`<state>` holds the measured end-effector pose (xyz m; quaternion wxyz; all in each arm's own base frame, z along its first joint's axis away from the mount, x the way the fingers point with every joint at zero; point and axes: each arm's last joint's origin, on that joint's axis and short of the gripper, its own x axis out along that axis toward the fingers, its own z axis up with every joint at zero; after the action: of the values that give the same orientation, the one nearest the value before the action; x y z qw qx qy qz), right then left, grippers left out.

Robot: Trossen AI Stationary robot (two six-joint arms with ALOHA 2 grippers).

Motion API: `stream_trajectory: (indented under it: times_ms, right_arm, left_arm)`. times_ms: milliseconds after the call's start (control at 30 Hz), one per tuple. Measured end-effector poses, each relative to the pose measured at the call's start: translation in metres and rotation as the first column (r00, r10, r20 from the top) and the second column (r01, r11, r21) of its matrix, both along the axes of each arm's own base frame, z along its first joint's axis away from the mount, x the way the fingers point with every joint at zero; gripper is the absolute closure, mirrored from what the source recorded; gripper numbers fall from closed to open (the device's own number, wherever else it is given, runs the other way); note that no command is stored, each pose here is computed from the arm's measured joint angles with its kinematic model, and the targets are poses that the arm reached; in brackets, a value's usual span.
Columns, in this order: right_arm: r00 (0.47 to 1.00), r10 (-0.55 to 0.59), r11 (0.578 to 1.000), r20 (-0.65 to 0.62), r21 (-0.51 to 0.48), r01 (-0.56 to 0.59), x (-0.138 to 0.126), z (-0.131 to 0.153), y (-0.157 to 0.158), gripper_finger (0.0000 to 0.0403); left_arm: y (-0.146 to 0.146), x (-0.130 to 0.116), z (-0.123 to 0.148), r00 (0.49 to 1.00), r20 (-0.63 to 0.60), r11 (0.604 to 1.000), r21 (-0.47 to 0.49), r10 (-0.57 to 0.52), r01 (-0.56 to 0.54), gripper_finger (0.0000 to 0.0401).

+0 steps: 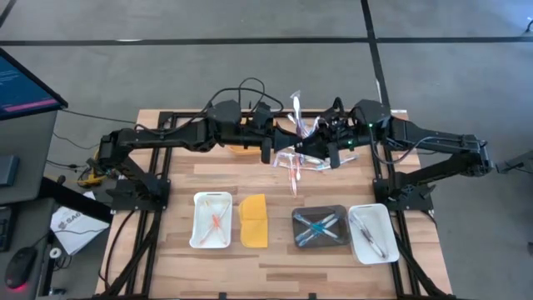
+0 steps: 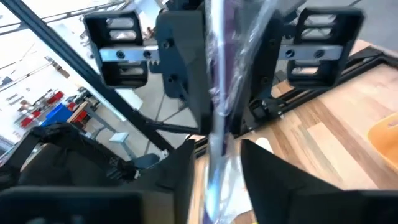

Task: Pick & Place Toothbrushes
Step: Put the purple toothbrush into the right white bin

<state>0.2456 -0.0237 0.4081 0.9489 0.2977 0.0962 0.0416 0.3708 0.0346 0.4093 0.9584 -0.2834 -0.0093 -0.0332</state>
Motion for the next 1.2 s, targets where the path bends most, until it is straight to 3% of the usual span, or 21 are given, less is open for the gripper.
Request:
stream_trajectory:
  times_ms: [200,533,733,900,1033,1200]
  right_arm:
    - [1.000,-0.008,1.000,0.001,-0.005,0.008,0.000,0.000,0.000,0.0383]
    - [1.000,-0.028,1.000,0.002,0.012,0.028,-0.003,0.002,0.000,0.0383]
    - [0.999,-0.046,0.999,0.007,0.019,0.046,-0.014,0.007,0.000,0.0383]
    - [0.992,-0.094,0.996,-0.087,-0.006,0.094,-0.025,0.017,0.001,0.0383]
    - [0.969,-0.104,0.994,-0.226,-0.010,0.105,-0.040,0.023,0.003,0.0383]
    - [0.881,-0.122,0.989,-0.457,0.013,0.144,-0.059,0.015,0.015,0.0383]
  left_arm:
    - [0.000,0.000,0.000,1.000,0.001,1.000,0.000,-0.001,0.001,0.0344]
    - [0.000,-0.005,0.004,0.999,0.005,0.999,0.004,-0.047,0.047,0.0279]
    - [0.004,-0.031,0.022,1.000,-0.008,0.996,0.084,-0.016,0.017,0.0247]
    - [0.015,-0.051,0.024,0.989,-0.116,0.992,0.099,0.094,-0.082,0.0236]
    - [0.017,-0.063,0.028,0.984,-0.140,0.989,0.105,0.114,-0.100,0.0237]
    - [0.008,-0.061,0.025,0.982,-0.161,0.990,0.119,0.099,-0.080,0.0244]
